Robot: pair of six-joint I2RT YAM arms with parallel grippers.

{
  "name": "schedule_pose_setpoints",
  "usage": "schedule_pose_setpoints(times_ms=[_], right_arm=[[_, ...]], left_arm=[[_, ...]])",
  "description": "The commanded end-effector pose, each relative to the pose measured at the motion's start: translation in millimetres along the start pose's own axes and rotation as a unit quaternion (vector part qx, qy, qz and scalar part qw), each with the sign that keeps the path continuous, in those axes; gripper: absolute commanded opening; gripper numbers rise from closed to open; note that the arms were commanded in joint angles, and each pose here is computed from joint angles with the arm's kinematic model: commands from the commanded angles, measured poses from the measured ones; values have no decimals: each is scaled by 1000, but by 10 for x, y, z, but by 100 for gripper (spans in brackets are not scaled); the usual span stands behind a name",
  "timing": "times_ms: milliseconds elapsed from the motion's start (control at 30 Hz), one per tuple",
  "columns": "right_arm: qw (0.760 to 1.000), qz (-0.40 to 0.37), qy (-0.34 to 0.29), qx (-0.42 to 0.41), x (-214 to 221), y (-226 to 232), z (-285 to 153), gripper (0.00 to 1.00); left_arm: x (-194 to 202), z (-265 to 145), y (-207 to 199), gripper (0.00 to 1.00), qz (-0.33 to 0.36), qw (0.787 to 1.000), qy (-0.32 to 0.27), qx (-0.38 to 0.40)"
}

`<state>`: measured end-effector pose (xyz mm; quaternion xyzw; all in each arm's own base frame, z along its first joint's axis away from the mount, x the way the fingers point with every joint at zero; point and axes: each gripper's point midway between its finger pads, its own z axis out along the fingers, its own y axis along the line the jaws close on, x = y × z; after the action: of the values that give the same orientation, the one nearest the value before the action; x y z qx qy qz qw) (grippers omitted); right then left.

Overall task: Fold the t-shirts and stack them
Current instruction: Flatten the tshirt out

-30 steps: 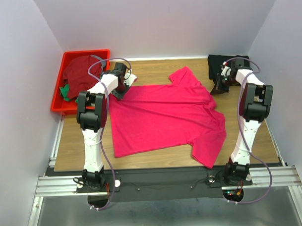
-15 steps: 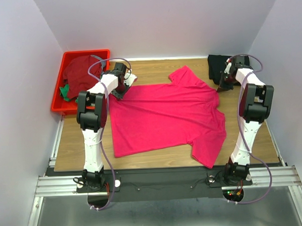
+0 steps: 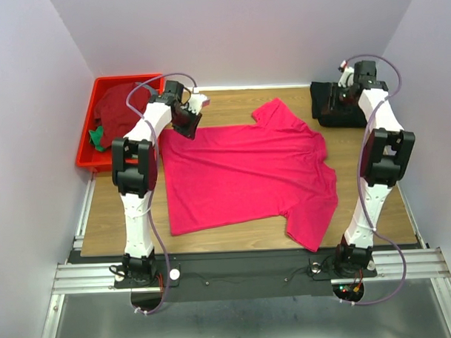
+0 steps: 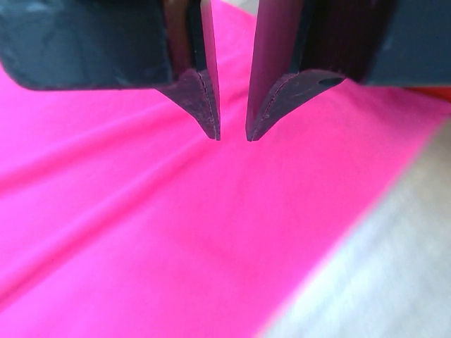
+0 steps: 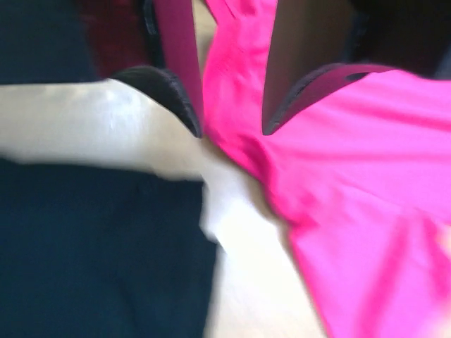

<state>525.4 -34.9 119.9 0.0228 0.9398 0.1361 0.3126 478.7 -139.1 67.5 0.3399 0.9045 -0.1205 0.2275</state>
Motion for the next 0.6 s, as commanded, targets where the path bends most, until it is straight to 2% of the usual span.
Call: schedule_pose_setpoints(times_ms=[0,33,67,167,233,267,333,567], right_arm=[[995,-44,-64,-59,-517,484,7,39],[993,-53,-84,-63,-692,563,12,36],[993,-57,-74,-73,-650,682,207,28],[989,-79,-82,-97,-714,982,502,15],[986,-89,-88,-106,-740,1081,617,13],[984,-102,-92,-116,-757,1261,676,9],[985,-106,-80,-113,-651,1318,915,3],[992,-104,-49,-55,-376,1186,1271,1]], left_arm=[[-725,-524,-197,34,14,991,-128,31],[-775,-547,-228,34,14,989,-139,38],[-818,-588,-229,34,8,988,-148,38],[-925,-631,-199,34,3,986,-165,31],[-942,-641,-194,33,1,986,-165,28],[-946,-648,-186,33,1,986,-164,26],[-921,-666,-168,32,-5,987,-159,20],[-707,-635,-160,32,-13,991,-134,8]])
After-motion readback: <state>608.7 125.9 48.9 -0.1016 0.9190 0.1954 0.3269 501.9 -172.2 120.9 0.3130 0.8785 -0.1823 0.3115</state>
